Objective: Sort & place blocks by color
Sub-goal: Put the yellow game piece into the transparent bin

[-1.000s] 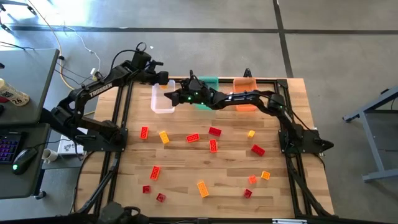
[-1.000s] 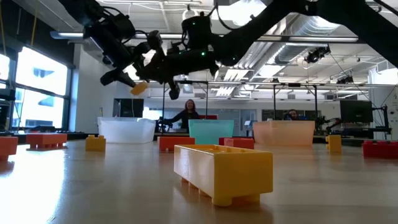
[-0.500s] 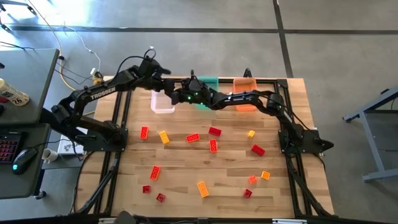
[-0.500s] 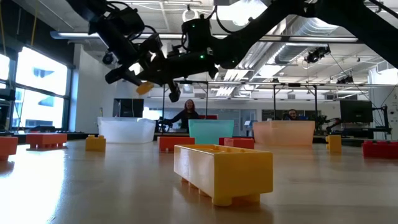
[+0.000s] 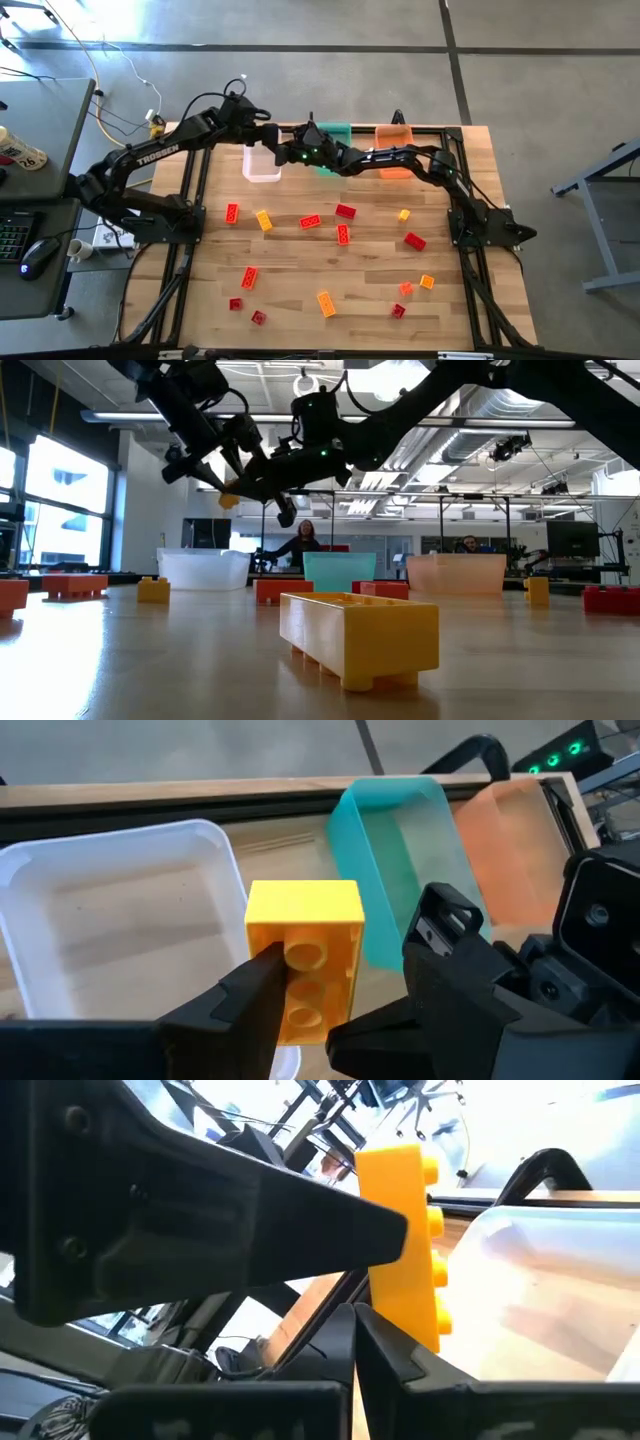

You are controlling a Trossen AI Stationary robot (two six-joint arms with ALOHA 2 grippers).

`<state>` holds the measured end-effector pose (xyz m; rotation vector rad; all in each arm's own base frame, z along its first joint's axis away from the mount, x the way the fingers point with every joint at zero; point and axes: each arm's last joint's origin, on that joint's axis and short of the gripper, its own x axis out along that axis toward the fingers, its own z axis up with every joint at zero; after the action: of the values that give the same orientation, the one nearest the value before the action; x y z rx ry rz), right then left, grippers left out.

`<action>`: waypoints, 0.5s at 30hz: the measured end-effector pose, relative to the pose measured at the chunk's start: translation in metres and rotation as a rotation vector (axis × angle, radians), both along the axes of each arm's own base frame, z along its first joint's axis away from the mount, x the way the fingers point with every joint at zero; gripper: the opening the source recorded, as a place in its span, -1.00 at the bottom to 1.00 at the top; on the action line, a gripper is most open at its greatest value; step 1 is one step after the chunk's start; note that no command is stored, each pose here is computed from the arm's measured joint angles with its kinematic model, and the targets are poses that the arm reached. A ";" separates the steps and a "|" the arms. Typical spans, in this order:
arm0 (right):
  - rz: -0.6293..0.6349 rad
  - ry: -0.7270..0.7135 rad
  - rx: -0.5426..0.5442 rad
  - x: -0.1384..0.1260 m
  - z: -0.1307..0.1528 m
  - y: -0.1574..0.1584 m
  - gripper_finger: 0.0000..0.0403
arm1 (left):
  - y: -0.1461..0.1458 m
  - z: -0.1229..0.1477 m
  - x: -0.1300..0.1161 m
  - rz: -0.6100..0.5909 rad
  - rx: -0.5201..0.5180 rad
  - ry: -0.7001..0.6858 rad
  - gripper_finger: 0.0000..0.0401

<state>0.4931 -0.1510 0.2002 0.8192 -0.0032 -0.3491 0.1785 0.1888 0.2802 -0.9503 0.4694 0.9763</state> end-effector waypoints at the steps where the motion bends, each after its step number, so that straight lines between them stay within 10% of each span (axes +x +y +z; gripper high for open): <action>1: 0.001 -0.001 0.000 0.000 0.000 0.001 -1.00 | -0.001 0.000 0.001 -0.001 0.002 0.005 -0.06; 15: -0.001 0.017 0.007 0.000 -0.001 0.000 -1.00 | -0.019 -0.001 0.002 -0.034 -0.036 0.076 -0.06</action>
<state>0.4929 -0.1506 0.1988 0.8231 0.0130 -0.3572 0.1801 0.1701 0.2796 -0.9372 0.5667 0.9779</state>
